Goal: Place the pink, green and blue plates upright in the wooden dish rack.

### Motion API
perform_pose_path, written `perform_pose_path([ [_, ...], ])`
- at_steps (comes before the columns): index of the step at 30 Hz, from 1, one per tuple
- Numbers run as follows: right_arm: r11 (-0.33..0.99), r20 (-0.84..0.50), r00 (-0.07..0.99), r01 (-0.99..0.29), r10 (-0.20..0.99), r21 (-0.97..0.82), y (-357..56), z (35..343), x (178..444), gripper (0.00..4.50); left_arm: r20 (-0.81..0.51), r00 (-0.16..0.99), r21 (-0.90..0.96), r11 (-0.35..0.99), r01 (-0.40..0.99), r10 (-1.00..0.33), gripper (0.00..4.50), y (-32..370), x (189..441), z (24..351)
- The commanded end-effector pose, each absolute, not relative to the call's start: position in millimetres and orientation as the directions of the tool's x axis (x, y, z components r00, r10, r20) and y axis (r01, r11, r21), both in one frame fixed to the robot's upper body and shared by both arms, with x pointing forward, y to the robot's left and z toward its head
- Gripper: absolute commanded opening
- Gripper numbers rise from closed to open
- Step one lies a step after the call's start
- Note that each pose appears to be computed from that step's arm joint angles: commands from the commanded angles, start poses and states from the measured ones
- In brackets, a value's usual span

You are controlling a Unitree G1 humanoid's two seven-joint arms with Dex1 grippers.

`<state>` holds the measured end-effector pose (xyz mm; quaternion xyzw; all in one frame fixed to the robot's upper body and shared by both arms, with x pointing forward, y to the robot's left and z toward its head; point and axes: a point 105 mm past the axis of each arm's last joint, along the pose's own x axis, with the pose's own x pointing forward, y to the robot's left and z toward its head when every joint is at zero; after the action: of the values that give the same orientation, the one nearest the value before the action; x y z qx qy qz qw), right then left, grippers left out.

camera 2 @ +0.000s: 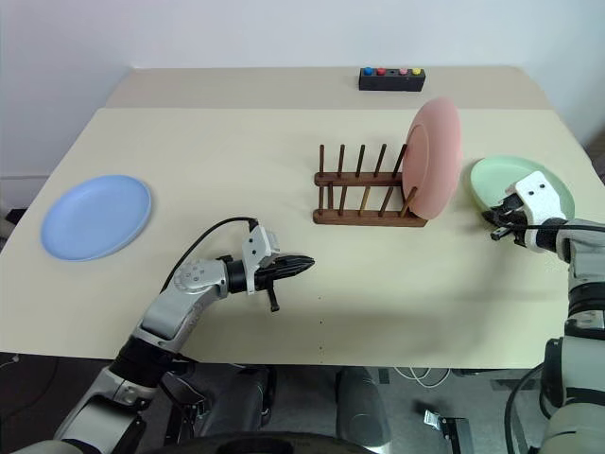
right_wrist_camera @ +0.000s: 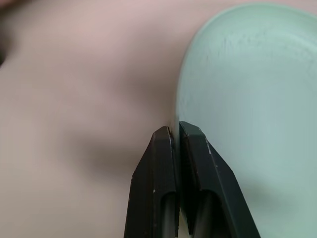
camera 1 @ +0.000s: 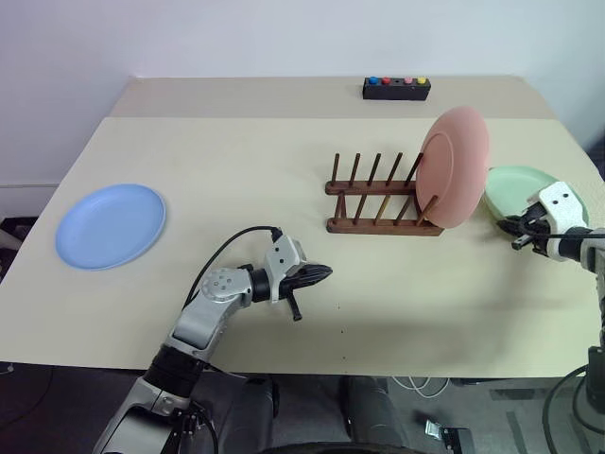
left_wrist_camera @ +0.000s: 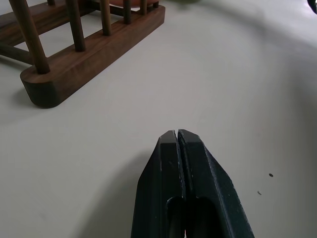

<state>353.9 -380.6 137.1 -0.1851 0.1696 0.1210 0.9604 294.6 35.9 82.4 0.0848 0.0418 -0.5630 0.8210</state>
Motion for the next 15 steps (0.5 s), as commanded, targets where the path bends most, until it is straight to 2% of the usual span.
perform_pose_path([
  [1, 0.935, -0.049, 0.993, -0.120, 0.110, -0.334, -388, 205, 361, 0.03, -0.134, 0.362, 0.122, 0.348, 0.930, -0.922, 0.00, 35, 295, 93],
  [4, 0.951, 0.159, 0.984, -0.024, 0.077, -0.309, -387, 246, 358, 0.03, -0.138, 0.358, 0.118, 0.344, 0.932, -0.923, 0.00, 35, 294, 92],
  [7, 0.978, 0.384, 0.916, -0.041, 0.118, -0.203, -369, 294, 349, 0.03, -0.143, 0.356, 0.118, 0.341, 0.933, -0.924, 0.00, 34, 295, 90],
  [9, 0.981, 0.494, 0.849, -0.144, 0.189, -0.129, -348, 318, 340, 0.03, -0.145, 0.350, 0.118, 0.335, 0.935, -0.926, 0.00, 33, 294, 90],
  [12, 0.958, 0.534, 0.801, -0.280, 0.271, -0.066, -327, 329, 332, 0.03, -0.145, 0.349, 0.119, 0.334, 0.935, -0.926, 0.00, 33, 295, 91],
  [15, 0.852, 0.589, 0.679, -0.522, 0.438, -0.031, -290, 348, 313, 0.03, -0.146, 0.350, 0.120, 0.335, 0.935, -0.925, 0.00, 34, 295, 90],
])
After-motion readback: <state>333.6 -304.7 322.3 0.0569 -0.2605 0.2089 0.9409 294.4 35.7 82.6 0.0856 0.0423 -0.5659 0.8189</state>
